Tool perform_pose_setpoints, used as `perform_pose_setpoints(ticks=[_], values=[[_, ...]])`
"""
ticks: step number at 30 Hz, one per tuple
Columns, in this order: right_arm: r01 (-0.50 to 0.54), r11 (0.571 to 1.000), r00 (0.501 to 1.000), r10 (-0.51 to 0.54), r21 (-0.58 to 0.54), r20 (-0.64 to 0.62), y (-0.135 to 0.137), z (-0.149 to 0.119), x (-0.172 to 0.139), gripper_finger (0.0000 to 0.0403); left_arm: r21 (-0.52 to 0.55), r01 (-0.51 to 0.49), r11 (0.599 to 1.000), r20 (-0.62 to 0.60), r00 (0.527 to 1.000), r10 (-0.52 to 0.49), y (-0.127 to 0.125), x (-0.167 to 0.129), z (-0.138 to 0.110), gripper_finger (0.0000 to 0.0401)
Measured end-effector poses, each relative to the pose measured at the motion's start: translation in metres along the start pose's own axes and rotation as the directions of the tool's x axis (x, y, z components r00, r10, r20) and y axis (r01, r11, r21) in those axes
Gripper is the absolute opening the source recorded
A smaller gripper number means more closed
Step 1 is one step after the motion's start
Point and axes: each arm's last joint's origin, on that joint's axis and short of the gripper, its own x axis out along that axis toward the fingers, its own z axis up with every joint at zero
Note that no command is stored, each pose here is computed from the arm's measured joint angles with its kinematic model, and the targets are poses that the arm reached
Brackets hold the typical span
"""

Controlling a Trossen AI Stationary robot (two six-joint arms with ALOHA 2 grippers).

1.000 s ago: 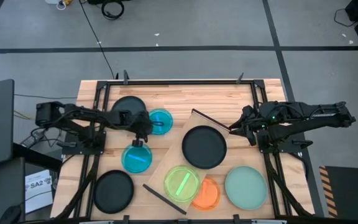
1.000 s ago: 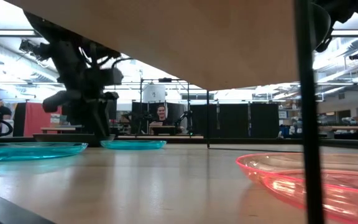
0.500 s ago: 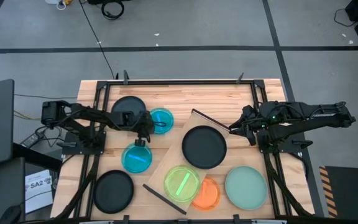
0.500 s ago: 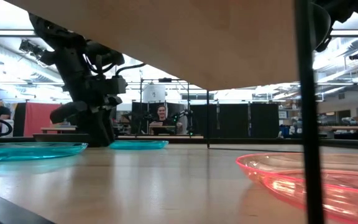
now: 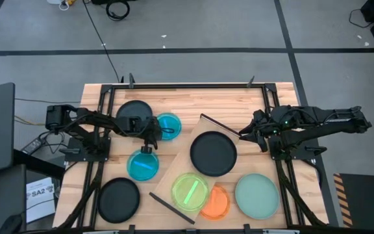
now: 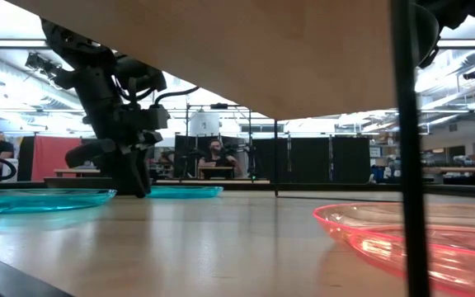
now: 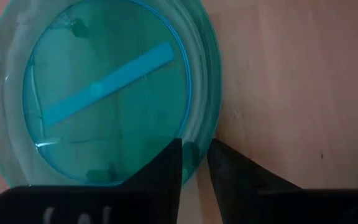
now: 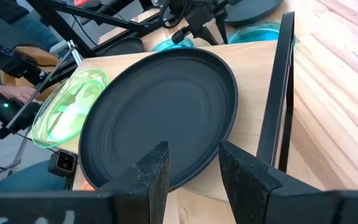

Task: Place and stack plates onto a shelf
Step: Stack the top blue plate on top of the green plate on the shelf

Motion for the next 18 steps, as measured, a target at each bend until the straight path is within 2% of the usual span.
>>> perform_pose_setpoints(ticks=[9, 18], values=[[-0.003, 1.000, 1.000, 0.003, -0.002, 0.007, 0.0003, 0.0007, 0.0000, 0.0145, 0.002, -0.007, 1.000, 0.011, 1.000, 0.007, 0.0003, -0.0004, 0.0006, 0.0025], [-0.003, 1.000, 1.000, 0.003, -0.002, 0.006, 0.0003, 0.0006, 0.0000, 0.0145, -0.006, -0.024, 1.000, 0.034, 0.999, 0.024, 0.0023, -0.0008, 0.0045, 0.0013]])
